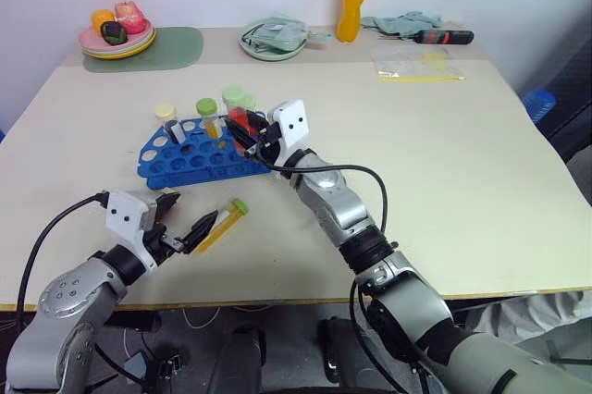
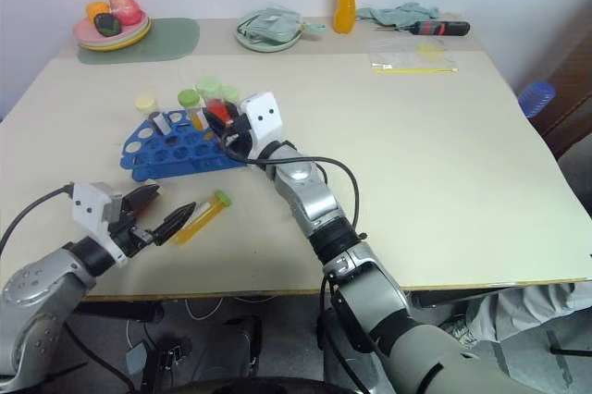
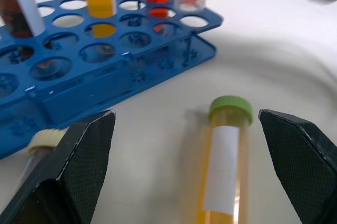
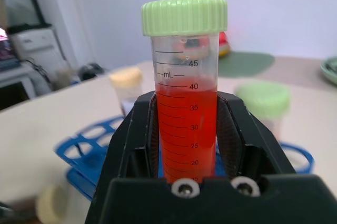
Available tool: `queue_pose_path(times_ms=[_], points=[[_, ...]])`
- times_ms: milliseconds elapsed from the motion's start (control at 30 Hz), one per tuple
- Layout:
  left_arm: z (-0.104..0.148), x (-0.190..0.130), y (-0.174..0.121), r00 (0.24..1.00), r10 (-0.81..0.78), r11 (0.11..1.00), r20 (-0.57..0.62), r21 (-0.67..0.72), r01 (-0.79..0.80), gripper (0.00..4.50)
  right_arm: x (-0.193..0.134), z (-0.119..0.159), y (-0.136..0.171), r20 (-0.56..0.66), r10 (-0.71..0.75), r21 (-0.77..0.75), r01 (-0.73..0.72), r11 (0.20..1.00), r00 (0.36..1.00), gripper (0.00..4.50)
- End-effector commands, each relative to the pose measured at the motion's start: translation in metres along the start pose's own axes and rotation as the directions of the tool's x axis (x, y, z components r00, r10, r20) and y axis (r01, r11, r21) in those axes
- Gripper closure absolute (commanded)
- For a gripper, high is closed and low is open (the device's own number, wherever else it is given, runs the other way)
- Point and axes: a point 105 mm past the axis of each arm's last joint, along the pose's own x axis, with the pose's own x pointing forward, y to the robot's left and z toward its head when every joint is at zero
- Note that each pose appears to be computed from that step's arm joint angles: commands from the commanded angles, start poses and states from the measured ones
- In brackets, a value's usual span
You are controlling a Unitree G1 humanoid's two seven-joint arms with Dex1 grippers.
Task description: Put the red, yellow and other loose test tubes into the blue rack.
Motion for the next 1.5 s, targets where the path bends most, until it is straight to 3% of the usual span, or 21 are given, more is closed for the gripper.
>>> queue_pose_path(times_ms=[33,567,667,800,933,1067,1133,1167,1333,1500], points=[[0.011,-0.001,-0.002,0.999,-0.004,1.000,0.036,0.023,0.003,0.00,0.007,0.016,0.002,0.060,0.003,-0.023,-0.002,1.000,0.998,2.93],[0.013,0.008,-0.009,0.999,-0.043,0.999,0.029,0.030,0.042,0.00,0.003,-0.001,-0.005,0.026,-0.001,-0.024,0.002,1.000,1.000,2.93],[0.012,0.008,-0.009,0.999,-0.041,0.998,0.013,0.038,0.040,0.00,0.001,0.002,-0.003,0.050,0.017,-0.017,-0.016,1.000,0.999,1.98],[0.015,0.012,-0.013,0.999,-0.041,0.999,-0.014,-0.013,0.041,0.00,-0.004,0.021,-0.002,0.130,0.034,-0.076,-0.025,0.997,0.991,0.05],[0.027,0.017,-0.019,0.993,-0.031,0.999,-0.113,0.027,0.034,0.00,-0.018,0.043,-0.007,0.174,0.078,-0.106,-0.060,0.992,0.982,0.05],[0.042,0.024,-0.017,0.956,-0.005,0.990,-0.293,0.132,0.046,0.00,-0.043,0.061,-0.012,0.153,0.174,-0.190,-0.144,0.971,0.973,0.05],[0.024,0.016,-0.017,0.831,-0.058,0.988,-0.554,0.090,0.129,0.00,-0.059,0.064,-0.009,0.096,0.272,-0.244,-0.242,0.939,0.957,0.05],[0.022,0.016,-0.015,0.791,-0.057,0.987,-0.609,0.083,0.135,0.00,-0.069,0.064,-0.005,0.048,0.338,-0.262,-0.314,0.912,0.940,0.05],[0.028,0.026,-0.024,0.724,-0.112,0.973,-0.681,0.072,0.218,0.00,-0.116,0.056,0.014,-0.168,0.550,-0.239,-0.575,0.782,0.818,0.05],[0.018,0.036,-0.033,0.661,-0.104,0.962,-0.743,0.093,0.256,0.00,-0.131,0.050,0.022,-0.232,0.586,-0.199,-0.628,0.753,0.776,0.05]])
